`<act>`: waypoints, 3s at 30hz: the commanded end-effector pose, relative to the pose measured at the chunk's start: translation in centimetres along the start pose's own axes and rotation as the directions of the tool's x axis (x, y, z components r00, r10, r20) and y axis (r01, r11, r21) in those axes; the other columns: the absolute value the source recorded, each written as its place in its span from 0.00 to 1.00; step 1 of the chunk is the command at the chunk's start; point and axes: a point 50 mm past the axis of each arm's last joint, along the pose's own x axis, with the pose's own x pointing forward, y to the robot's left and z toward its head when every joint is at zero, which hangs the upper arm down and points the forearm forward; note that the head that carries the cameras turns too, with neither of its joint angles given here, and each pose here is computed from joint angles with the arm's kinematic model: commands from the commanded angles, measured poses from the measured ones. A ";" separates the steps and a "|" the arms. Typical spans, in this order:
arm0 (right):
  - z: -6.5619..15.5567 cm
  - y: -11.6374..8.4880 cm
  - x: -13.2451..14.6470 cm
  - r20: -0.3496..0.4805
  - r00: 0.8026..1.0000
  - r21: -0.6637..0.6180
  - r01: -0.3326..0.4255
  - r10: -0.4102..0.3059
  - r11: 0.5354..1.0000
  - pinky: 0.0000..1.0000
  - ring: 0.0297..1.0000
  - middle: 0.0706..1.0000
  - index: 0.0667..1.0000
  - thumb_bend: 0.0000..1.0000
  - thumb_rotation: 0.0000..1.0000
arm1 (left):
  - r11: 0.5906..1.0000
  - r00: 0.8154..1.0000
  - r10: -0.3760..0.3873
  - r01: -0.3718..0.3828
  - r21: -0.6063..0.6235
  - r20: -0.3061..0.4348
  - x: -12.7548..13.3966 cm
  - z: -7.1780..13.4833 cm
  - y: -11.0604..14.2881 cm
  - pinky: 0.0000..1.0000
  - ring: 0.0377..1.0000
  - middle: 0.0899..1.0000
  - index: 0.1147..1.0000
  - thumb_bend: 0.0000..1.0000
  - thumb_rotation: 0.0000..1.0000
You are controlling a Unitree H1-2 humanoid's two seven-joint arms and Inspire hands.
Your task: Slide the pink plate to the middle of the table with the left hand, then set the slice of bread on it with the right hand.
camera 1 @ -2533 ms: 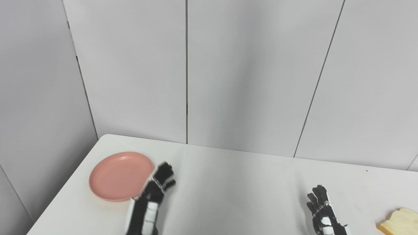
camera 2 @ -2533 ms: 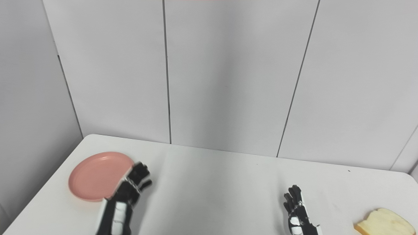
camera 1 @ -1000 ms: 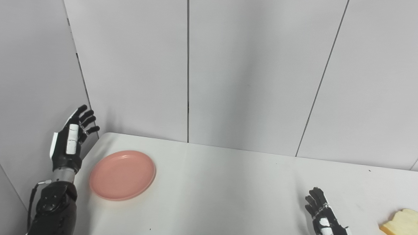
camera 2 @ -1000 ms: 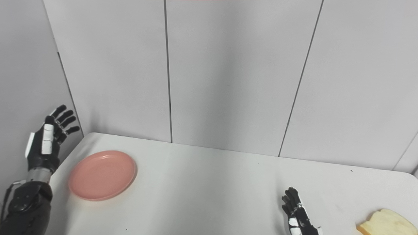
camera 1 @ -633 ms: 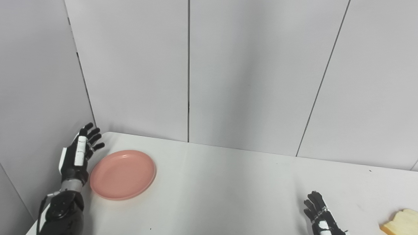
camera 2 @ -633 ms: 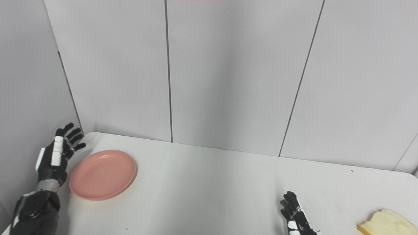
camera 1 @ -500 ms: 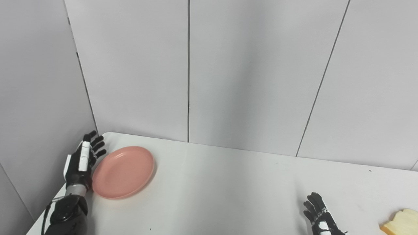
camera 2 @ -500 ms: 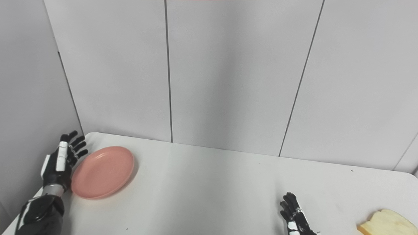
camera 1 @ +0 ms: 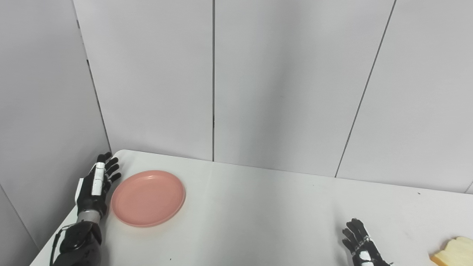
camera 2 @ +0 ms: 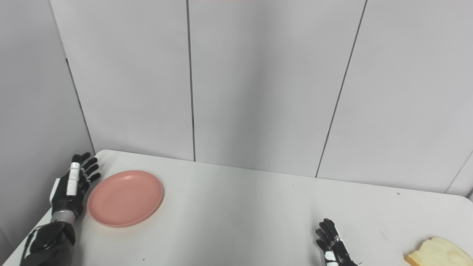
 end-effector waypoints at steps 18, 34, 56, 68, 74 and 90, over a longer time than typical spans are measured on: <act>-2.5 0.2 -3.0 -0.113 0.993 0.012 0.030 -0.028 0.999 0.93 0.92 0.93 0.91 0.76 0.82 | 0.992 0.992 -0.121 0.120 0.030 0.038 0.8 1.0 -2.1 0.79 0.88 0.86 0.84 0.89 0.89; -2.5 0.5 -2.9 -0.115 0.993 0.008 0.027 -0.026 1.000 0.92 0.92 0.93 0.91 0.77 0.82 | 0.959 0.961 -0.267 0.257 0.123 0.067 -1.7 -0.4 -6.9 0.64 0.80 0.80 0.80 0.90 0.89; -1.8 1.4 -2.9 -0.106 0.994 0.007 0.025 -0.024 1.000 0.89 0.89 0.91 0.90 0.78 0.80 | 0.918 0.917 -0.396 0.395 0.035 0.045 -4.7 -1.7 -15.4 0.68 0.81 0.81 0.80 0.96 0.89; -1.2 3.5 -2.4 -0.109 0.994 0.015 0.022 -0.021 1.000 0.89 0.89 0.90 0.90 0.77 0.80 | 0.899 0.899 -0.437 0.437 -0.019 -0.009 -6.8 -3.0 -18.3 0.70 0.83 0.82 0.81 0.95 0.90; -1.0 5.2 -2.0 -0.109 0.994 -0.003 0.022 -0.022 1.000 0.86 0.88 0.90 0.88 0.78 0.81 | 0.891 0.892 -0.452 0.451 -0.048 -0.019 -7.7 -3.6 -19.2 0.71 0.83 0.83 0.81 0.90 0.91; -0.8 8.2 -1.1 -0.084 0.996 -0.012 0.027 -0.028 1.000 0.85 0.88 0.90 0.88 0.75 0.83 | 0.891 0.894 -0.448 0.443 -0.101 -0.022 -9.8 -4.9 -21.6 0.76 0.85 0.87 0.83 0.89 0.86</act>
